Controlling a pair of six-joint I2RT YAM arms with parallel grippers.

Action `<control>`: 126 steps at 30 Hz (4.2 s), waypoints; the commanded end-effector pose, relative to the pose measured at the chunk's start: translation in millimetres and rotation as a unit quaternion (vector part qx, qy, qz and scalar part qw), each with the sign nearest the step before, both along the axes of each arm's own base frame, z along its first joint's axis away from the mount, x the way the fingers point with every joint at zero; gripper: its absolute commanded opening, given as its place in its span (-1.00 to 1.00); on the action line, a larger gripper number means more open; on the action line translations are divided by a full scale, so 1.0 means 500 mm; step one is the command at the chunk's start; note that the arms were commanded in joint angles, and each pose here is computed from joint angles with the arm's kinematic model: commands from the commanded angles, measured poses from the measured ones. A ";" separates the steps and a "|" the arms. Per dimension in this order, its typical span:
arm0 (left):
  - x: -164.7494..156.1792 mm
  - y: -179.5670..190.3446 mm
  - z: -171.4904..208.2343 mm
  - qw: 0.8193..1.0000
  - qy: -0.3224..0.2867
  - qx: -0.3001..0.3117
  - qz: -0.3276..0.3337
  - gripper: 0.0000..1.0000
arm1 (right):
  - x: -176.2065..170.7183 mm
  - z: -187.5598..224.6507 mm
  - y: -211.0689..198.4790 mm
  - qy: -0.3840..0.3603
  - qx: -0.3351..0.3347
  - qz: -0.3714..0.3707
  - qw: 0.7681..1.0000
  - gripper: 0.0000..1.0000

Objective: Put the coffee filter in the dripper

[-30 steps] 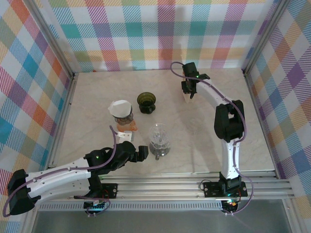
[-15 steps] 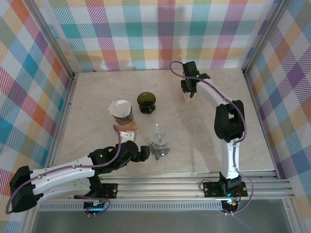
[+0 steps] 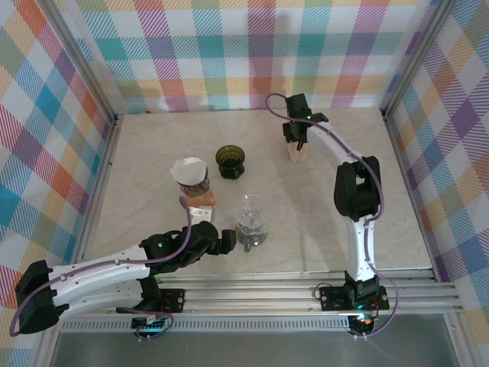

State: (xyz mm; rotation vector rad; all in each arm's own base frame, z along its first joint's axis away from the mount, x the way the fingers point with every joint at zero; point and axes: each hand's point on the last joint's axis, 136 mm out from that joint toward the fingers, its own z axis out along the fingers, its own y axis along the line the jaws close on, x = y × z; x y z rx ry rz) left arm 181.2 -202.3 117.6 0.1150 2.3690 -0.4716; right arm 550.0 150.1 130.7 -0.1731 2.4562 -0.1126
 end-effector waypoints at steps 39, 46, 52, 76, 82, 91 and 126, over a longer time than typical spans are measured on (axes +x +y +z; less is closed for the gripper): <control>-0.006 0.017 0.057 0.999 -0.017 -0.043 0.009 1.00 | -0.289 0.275 0.034 -0.099 0.081 0.047 0.991 -1.00; -0.008 0.043 0.088 0.998 -0.036 -0.044 0.016 1.00 | -0.505 0.295 0.099 -0.029 0.138 0.137 0.981 -1.00; -0.011 0.060 0.108 0.998 -0.049 -0.042 0.016 1.00 | -0.654 0.311 0.134 0.074 0.154 0.204 0.964 -1.00; -0.015 0.059 0.165 0.994 -0.077 -0.078 -0.002 1.00 | -0.667 0.260 0.209 0.260 0.092 0.176 0.945 -1.00; -0.012 0.027 0.201 0.989 -0.077 -0.121 -0.029 1.00 | -0.650 0.221 0.224 0.270 0.058 0.167 0.946 -1.00; 0.013 -0.051 0.254 0.967 -0.054 -0.236 -0.075 1.00 | -0.634 0.185 0.240 0.261 0.017 0.159 0.952 -1.00; 0.100 -0.085 0.172 0.973 0.021 -0.230 -0.027 0.18 | -0.627 0.174 0.252 0.229 -0.002 0.167 0.959 -0.76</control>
